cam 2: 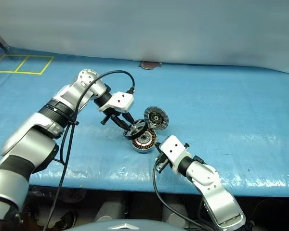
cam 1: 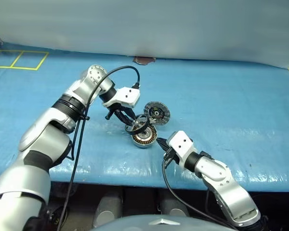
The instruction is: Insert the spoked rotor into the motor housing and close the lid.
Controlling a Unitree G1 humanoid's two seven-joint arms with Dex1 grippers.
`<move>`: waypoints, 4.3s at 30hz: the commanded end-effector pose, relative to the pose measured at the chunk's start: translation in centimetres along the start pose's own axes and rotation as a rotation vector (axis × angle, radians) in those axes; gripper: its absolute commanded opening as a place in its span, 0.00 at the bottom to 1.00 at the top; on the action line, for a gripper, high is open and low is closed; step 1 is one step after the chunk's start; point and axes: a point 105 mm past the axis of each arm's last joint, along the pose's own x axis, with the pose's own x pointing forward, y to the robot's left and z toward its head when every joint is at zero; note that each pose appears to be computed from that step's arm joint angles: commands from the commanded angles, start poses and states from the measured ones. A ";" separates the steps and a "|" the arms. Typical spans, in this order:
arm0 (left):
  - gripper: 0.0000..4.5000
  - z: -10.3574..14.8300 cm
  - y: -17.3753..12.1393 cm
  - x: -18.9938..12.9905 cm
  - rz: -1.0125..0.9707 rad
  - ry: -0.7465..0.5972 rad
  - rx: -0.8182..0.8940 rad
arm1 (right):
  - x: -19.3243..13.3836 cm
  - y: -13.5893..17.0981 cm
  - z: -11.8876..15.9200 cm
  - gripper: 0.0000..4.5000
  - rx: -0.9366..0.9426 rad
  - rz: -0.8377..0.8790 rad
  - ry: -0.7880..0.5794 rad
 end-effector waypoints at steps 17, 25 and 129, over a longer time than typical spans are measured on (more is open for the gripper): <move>0.20 1.6 1.1 -0.4 0.010 0.004 0.066 | -1.6 1.3 2.1 0.01 0.037 0.050 -0.288; 0.20 1.7 1.1 -0.3 0.001 0.024 0.085 | -1.0 1.8 0.2 0.01 0.058 0.063 -0.309; 0.56 -1.7 -0.5 -0.1 0.121 -0.075 -0.038 | 1.3 -1.4 -0.3 0.00 0.023 0.010 -0.149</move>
